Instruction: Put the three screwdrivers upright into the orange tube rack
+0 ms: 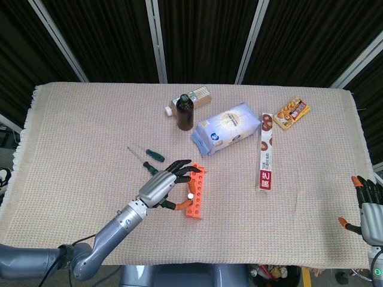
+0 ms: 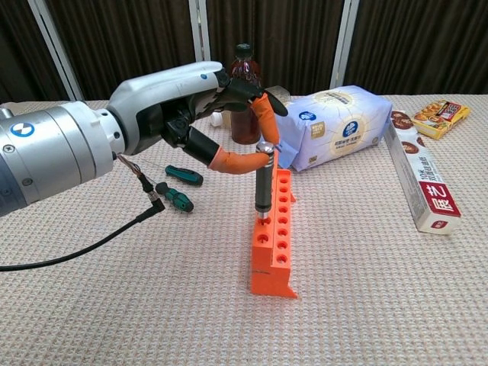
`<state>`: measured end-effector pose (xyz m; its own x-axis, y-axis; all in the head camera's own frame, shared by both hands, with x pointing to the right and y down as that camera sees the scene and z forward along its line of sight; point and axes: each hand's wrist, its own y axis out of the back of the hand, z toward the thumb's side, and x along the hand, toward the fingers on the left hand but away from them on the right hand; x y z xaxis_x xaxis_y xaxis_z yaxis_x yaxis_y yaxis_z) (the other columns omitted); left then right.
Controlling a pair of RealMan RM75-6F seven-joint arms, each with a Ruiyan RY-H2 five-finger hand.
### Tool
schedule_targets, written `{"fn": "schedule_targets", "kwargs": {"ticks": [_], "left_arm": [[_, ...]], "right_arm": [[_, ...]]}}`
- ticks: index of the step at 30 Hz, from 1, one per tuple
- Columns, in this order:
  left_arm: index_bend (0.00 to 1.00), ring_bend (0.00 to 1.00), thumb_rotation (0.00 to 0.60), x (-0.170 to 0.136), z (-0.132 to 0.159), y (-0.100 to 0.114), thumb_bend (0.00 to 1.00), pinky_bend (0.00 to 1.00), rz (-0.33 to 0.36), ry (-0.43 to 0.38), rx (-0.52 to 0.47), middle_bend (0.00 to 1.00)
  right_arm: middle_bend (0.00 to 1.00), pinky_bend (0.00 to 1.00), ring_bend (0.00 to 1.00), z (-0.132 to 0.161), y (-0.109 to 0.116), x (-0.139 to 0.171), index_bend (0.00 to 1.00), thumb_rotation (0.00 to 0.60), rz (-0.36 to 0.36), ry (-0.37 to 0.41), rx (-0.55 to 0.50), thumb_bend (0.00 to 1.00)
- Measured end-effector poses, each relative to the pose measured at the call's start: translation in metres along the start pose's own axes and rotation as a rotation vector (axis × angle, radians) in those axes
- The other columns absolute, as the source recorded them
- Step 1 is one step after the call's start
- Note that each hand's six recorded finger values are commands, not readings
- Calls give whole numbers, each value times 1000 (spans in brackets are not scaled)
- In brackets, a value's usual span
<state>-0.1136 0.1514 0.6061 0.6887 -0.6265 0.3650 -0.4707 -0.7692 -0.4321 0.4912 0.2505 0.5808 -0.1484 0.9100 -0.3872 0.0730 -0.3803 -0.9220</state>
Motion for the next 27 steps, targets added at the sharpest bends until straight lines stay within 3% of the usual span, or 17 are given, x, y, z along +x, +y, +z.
{"fn": "schedule_targets", "kwargs": {"ticks": [27], "left_arm": [[812, 0, 600, 0, -6, -7, 574, 3, -28, 24, 16, 153]], "right_arm": [[52, 36, 0, -2, 0, 0, 1, 600, 0, -7, 1, 0]]}}
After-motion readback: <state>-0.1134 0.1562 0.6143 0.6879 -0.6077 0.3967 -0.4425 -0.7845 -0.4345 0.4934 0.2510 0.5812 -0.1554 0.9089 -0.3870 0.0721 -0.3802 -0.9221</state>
